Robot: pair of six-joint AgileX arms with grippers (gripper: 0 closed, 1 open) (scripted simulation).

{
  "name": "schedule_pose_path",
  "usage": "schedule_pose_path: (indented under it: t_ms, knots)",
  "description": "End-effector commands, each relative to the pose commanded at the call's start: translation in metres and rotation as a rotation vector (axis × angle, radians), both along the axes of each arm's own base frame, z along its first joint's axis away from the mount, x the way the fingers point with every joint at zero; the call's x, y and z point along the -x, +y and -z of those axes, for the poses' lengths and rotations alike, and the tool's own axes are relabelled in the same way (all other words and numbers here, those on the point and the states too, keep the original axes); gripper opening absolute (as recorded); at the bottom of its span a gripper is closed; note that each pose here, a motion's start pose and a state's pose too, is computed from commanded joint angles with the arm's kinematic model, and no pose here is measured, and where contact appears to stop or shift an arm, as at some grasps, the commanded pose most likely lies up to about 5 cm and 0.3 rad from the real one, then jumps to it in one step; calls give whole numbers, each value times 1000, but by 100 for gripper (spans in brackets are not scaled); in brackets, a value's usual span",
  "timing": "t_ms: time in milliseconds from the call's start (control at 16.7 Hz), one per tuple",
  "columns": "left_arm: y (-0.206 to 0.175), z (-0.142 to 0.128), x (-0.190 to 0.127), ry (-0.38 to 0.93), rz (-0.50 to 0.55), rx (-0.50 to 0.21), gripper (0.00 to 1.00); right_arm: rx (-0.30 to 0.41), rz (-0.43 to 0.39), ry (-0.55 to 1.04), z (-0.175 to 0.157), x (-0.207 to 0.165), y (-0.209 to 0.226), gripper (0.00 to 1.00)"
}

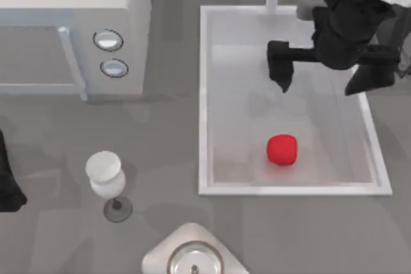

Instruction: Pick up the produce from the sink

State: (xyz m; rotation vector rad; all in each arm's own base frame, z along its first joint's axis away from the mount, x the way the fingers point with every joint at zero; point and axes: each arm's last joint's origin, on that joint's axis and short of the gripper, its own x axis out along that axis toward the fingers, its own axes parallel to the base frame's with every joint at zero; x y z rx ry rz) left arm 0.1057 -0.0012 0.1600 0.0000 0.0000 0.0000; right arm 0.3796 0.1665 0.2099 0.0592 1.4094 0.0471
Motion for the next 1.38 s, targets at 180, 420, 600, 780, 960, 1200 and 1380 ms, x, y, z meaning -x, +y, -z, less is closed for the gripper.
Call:
schedule_pose_path:
  t_ms: [180, 420, 600, 780, 960, 1200, 1380]
  knots:
    - [0, 0, 0, 0, 0, 0, 100, 42, 1, 105, 32, -17, 23, 100]
    - [0, 0, 0, 0, 0, 0, 100, 68, 2, 161, 51, -24, 36, 100]
    - [0, 0, 0, 0, 0, 0, 100, 68, 2, 161, 51, -24, 36, 100]
    - [0, 0, 0, 0, 0, 0, 100, 68, 6, 161, 52, -25, 33, 100]
    - [0, 0, 0, 0, 0, 0, 100, 72, 6, 169, 79, -28, 35, 100]
    - [0, 0, 0, 0, 0, 0, 100, 61, 4, 148, 145, -32, 38, 100]
    - [0, 0, 0, 0, 0, 0, 100, 63, 2, 151, 190, -28, 37, 100]
